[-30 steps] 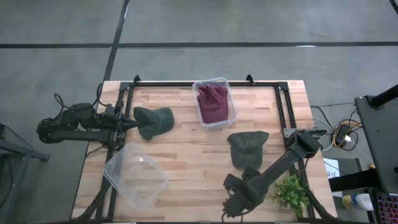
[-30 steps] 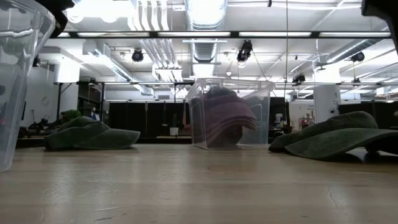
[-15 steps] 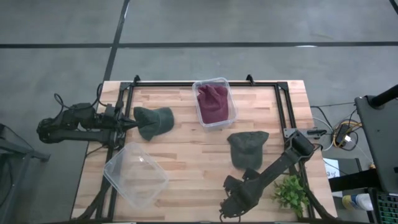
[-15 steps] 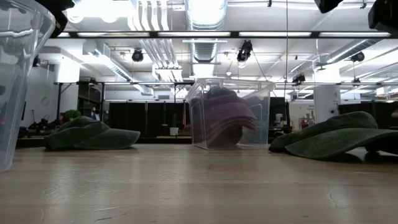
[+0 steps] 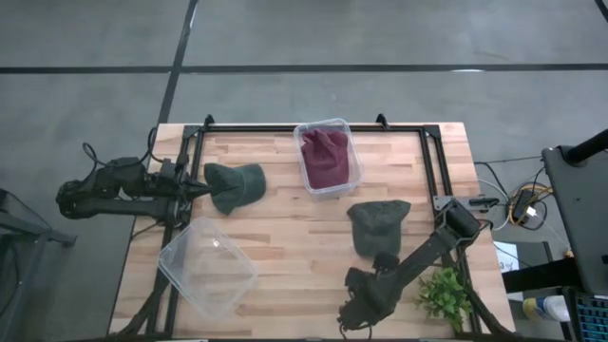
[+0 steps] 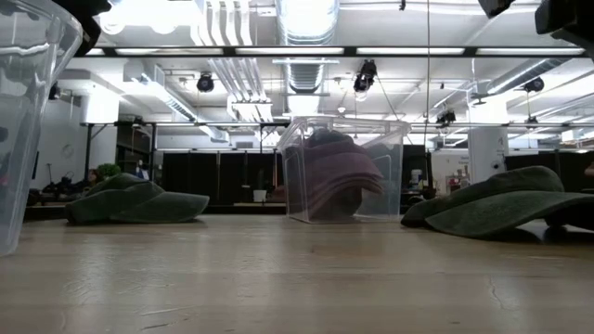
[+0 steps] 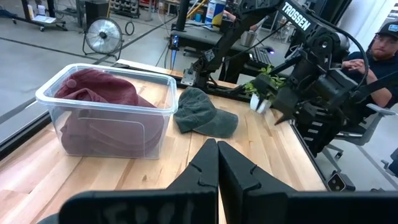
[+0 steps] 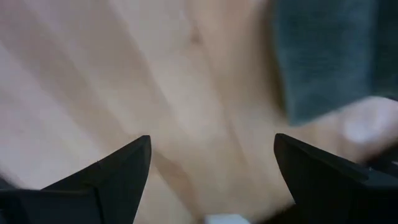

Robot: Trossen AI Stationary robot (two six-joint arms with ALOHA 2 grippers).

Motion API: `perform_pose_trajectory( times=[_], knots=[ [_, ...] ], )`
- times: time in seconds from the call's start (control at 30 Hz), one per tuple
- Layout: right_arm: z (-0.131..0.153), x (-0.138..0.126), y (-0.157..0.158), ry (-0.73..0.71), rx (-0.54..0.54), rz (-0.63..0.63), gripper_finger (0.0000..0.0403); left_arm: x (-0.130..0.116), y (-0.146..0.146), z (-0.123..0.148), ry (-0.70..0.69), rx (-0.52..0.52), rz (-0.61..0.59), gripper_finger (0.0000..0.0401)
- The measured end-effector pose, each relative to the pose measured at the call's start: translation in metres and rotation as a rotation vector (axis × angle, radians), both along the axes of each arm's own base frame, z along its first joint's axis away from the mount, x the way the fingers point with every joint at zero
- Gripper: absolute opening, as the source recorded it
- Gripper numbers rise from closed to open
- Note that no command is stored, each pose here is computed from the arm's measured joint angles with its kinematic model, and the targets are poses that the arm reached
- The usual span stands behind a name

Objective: Pick & Place hat
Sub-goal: Put the green cap into the bottom transparent bin

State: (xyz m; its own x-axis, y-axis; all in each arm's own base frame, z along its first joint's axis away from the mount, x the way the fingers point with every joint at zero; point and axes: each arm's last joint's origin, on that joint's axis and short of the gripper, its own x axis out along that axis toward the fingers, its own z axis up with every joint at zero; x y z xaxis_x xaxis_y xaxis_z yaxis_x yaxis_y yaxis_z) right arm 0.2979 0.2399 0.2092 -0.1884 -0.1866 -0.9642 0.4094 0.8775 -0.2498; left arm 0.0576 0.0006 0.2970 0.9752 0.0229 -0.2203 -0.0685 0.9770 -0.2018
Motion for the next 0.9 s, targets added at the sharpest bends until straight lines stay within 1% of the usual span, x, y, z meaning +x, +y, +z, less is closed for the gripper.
perform_pose_trajectory(
  times=[0.13,0.33,0.43,0.57,0.67,0.9],
  knots=[
    [0.003,-0.006,-0.005,0.043,-0.082,0.03,0.0333,0.0,0.0,0.0,0.0,-0.001,0.0,0.0],
    [-0.001,-0.005,-0.006,0.042,-0.106,0.113,0.0334,0.0,0.0,0.0,0.0,-0.008,0.002,0.0],
    [-0.009,-0.004,-0.005,0.057,-0.13,0.144,0.0334,0.0,0.0,0.0,-0.001,-0.025,0.011,0.0],
    [-0.018,-0.003,-0.003,0.086,-0.136,0.184,0.0334,0.0,0.001,0.0,-0.001,-0.028,0.025,0.0],
    [-0.023,-0.004,-0.002,0.101,-0.148,0.199,0.0334,0.0,0.001,0.0,-0.001,-0.027,0.03,0.0],
    [-0.024,-0.005,0.0,0.086,-0.168,0.195,0.0334,0.0,0.001,0.0,-0.002,-0.026,0.034,0.0]
  ],
)
